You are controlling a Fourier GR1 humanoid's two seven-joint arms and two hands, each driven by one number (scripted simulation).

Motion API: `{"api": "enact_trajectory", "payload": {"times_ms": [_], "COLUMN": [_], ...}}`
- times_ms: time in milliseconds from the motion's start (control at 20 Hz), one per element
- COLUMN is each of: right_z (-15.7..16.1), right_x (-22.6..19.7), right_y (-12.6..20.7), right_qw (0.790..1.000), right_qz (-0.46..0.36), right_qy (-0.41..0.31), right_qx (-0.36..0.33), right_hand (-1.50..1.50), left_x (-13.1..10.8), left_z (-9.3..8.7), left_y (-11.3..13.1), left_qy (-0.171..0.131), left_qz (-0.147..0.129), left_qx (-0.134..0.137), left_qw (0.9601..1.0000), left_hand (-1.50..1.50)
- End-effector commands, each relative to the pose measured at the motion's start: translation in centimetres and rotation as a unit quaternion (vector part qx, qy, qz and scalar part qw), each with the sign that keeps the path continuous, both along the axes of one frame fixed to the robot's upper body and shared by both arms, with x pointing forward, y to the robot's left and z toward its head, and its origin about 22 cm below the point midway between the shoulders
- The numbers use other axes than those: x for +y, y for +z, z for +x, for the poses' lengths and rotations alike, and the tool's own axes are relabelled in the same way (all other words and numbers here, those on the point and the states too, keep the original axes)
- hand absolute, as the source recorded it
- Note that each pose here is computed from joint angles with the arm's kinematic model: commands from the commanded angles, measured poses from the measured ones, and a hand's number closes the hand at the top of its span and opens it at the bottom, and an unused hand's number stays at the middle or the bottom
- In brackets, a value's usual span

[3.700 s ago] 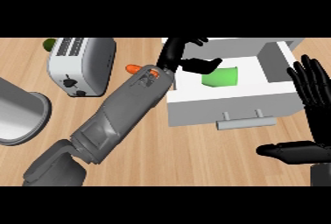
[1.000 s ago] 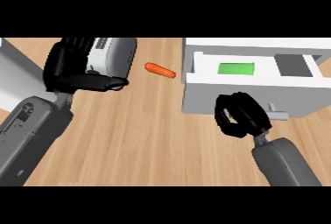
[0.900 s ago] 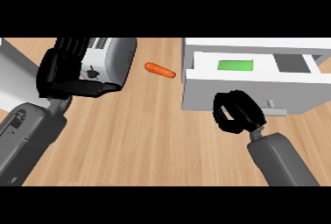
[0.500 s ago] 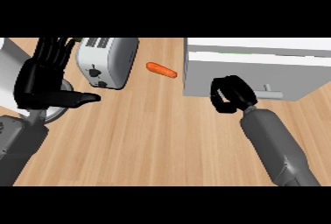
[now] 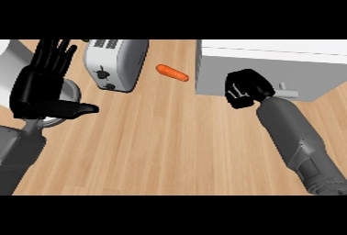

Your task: Pick up the cup, place it into the drawer and close the drawer

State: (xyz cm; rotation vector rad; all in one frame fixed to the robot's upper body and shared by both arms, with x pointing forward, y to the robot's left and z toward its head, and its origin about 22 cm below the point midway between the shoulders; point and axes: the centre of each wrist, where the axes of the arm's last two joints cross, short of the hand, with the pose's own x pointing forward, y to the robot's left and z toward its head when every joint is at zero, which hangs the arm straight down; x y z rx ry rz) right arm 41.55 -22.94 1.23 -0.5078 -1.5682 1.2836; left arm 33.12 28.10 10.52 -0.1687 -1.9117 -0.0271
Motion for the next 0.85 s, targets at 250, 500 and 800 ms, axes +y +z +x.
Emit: {"api": "enact_trajectory", "payload": {"times_ms": [250, 500, 800], "right_z": [2.6, 2.1, 1.8], "right_x": [-3.9, -4.4, -6.1], "right_y": [5.0, 4.1, 4.2], "right_qw": [0.997, 0.996, 0.995], "right_qz": [0.019, 0.048, 0.062], "right_qy": [-0.073, -0.077, -0.075], "right_qx": [0.014, 0.004, -0.013], "right_hand": [1.50, 1.50, 1.50], "left_x": [-0.6, -1.1, -1.0], "left_z": [-0.2, -0.5, -0.2], "left_y": [-1.9, -2.0, -1.5], "left_qy": [-0.029, -0.039, -0.040], "left_qz": [-0.008, -0.017, -0.012], "left_qx": [0.007, 0.010, 0.000], "left_qw": [0.9995, 0.9990, 0.9991], "left_hand": [-1.50, -1.50, -1.50]}}
